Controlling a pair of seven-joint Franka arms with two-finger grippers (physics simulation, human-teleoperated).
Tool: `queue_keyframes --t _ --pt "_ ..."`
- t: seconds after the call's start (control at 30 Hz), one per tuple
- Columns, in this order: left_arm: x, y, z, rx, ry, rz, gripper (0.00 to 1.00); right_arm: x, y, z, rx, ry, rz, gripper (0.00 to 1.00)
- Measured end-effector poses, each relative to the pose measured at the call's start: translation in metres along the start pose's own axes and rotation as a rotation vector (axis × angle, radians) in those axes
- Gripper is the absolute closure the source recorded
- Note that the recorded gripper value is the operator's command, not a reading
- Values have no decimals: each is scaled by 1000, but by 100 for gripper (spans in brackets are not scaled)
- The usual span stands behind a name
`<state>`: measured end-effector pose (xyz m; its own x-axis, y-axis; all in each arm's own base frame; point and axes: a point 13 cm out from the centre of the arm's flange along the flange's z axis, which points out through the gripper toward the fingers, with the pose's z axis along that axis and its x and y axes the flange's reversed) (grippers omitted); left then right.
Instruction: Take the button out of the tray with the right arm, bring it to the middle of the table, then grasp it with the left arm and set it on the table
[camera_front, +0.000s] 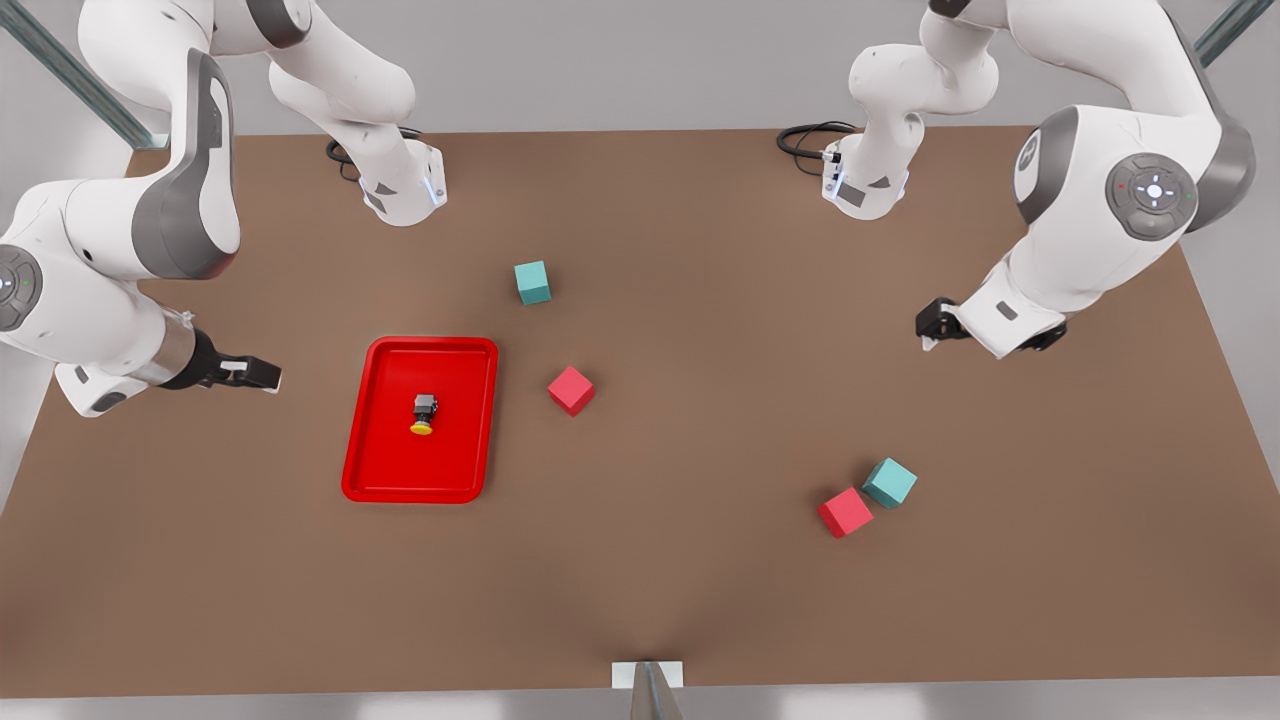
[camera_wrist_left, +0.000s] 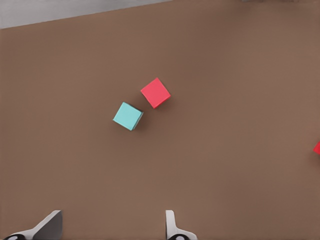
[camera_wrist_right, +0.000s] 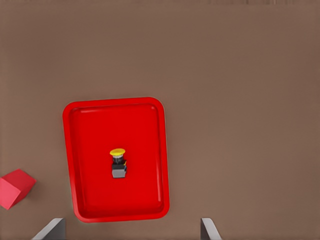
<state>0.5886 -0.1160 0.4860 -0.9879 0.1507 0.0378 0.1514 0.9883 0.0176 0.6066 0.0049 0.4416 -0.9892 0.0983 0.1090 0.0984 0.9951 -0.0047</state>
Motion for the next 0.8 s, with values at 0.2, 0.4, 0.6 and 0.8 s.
queue_keyframes --t 0.2,0.4,0.6,0.8 --pt "-3 0 3 0 -1 -4 0 -2 15 13 -10 22 -20 0" --pt "-5 -1 6 0 0 -6 0 13 119 113 -11 207 -183 0" --pt "-6 -1 10 0 6 -8 0 38 91 255 26 376 -155 0" --pt "-7 0 13 0 11 -12 0 52 88 324 -9 250 -129 0"
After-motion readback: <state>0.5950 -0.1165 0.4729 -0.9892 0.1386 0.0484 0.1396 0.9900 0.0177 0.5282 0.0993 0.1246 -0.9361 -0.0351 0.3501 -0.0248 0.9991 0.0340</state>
